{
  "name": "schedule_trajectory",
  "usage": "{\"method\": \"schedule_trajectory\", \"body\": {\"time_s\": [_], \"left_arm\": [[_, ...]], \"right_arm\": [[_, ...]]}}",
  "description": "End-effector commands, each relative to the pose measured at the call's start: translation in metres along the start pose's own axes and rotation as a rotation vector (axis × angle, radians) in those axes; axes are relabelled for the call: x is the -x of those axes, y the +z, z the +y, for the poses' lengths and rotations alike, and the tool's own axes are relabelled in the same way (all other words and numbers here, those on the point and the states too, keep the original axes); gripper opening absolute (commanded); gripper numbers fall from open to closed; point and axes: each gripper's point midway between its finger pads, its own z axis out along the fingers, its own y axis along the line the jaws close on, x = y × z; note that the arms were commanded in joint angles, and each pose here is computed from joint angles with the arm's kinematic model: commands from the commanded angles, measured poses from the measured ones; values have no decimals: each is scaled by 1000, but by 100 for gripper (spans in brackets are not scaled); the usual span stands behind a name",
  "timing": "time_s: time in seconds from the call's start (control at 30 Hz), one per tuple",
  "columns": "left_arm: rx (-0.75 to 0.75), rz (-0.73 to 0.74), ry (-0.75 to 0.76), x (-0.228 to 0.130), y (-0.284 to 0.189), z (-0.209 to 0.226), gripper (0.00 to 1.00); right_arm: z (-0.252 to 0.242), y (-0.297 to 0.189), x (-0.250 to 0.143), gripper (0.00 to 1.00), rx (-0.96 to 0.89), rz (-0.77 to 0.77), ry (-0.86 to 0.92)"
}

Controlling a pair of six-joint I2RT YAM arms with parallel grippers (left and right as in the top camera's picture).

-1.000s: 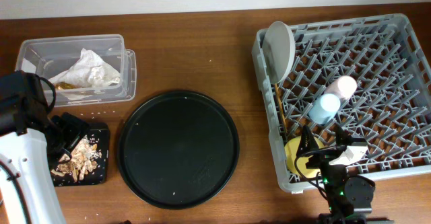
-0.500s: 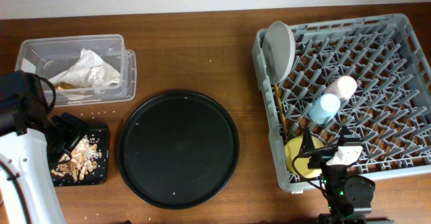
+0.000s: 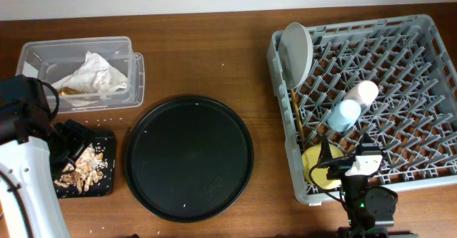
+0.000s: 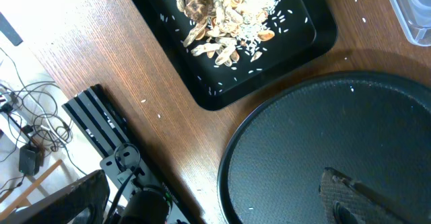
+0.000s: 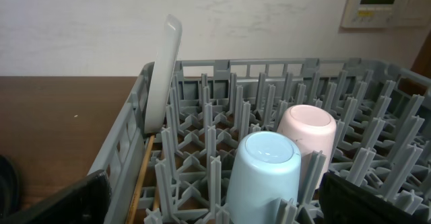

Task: Sort waste into correct bins and load items into the dishwasher rack

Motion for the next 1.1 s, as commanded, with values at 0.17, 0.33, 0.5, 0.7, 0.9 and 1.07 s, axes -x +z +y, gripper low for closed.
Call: {"method": "schedule_trajectory", "body": {"time_s": [0.17, 0.33, 0.5, 0.7, 0.9, 1.07], "left_arm": [[-9, -13, -19, 1, -4, 2, 99], [-9, -13, -19, 1, -4, 2, 99], [-9, -13, -19, 1, -4, 2, 99], [-9, -13, -19, 1, -4, 2, 99], [0, -12, -17, 1, -3, 3, 99], [38, 23, 2, -10, 0, 9, 99]], "right_arm": [[-3, 0, -2, 99, -14, 0, 8], [-3, 0, -2, 99, -15, 0, 8], [-3, 0, -2, 99, -15, 0, 8], [-3, 0, -2, 99, -15, 0, 8], [-3, 0, -2, 98, -14, 0, 8], [-3, 0, -2, 99, -15, 0, 8]]}}
